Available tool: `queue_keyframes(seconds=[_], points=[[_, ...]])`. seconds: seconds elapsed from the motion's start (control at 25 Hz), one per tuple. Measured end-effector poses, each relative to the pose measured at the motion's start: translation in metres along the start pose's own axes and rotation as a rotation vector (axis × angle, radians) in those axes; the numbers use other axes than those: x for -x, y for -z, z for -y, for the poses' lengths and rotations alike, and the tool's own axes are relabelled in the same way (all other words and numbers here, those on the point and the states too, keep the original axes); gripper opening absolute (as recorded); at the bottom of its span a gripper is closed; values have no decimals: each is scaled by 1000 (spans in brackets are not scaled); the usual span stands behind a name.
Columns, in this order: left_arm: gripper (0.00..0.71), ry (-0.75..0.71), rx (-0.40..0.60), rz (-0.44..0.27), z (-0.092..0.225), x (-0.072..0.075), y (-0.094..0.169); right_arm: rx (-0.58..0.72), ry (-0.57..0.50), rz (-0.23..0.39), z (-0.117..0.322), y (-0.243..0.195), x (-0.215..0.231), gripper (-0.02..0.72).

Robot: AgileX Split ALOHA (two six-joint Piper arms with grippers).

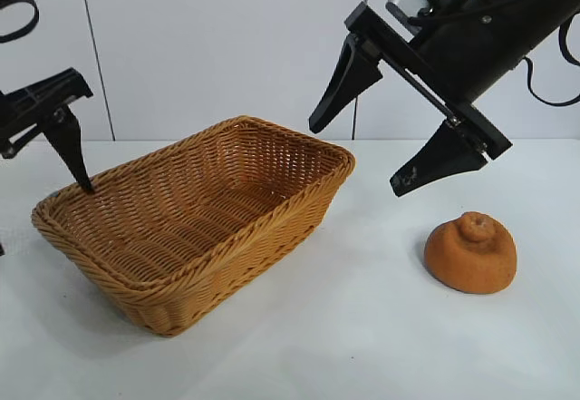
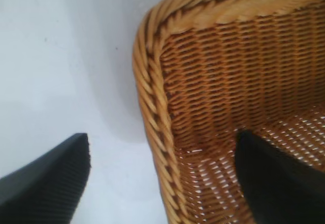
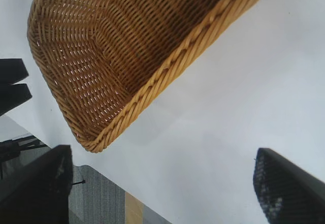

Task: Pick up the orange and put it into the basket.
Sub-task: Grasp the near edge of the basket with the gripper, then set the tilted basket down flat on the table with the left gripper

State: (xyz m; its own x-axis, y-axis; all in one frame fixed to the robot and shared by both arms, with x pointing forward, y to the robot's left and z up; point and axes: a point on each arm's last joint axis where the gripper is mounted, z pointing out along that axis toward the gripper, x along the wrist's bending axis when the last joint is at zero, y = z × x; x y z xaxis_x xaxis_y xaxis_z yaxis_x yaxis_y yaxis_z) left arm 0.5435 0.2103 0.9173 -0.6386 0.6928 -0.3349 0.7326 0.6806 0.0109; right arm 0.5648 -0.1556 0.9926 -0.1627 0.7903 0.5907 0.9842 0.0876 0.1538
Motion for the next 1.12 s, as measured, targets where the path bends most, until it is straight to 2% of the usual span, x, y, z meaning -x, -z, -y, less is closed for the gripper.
queue_keyframes(seconds=[0.12, 0.28, 0.4, 0.48, 0.52, 0.56, 0.68, 0.8, 0.96, 1.12], points=[[559, 2, -10, -26, -2, -3, -15, 3, -1, 1, 0, 0, 0, 661], [535, 2, -10, -27, -2, -4, -18, 6, -1, 2, -1, 0, 0, 661], [368, 14, -18, -26, -1, -4, -18, 7, -1, 2, -1, 0, 0, 661], [184, 34, -30, -19, 0, -3, -18, 7, -1, 2, -1, 0, 0, 661], [122, 45, -37, -15, 1, -3, -18, 7, -1, 2, -1, 0, 0, 661], [91, 62, -42, -6, 1, -2, -17, 9, -1, 3, -1, 0, 0, 661], [87, 45, -75, -7, 0, 3, -14, 11, -1, 2, -1, 0, 0, 661], [87, 31, -94, 11, -9, 13, -3, 12, -1, 3, -1, 0, 0, 661], [87, -8, -78, 60, -31, 30, 16, 12, -1, 3, -1, 0, 0, 661], [87, -108, -69, 94, -49, 43, 31, 12, -1, 3, -1, 0, 0, 661]])
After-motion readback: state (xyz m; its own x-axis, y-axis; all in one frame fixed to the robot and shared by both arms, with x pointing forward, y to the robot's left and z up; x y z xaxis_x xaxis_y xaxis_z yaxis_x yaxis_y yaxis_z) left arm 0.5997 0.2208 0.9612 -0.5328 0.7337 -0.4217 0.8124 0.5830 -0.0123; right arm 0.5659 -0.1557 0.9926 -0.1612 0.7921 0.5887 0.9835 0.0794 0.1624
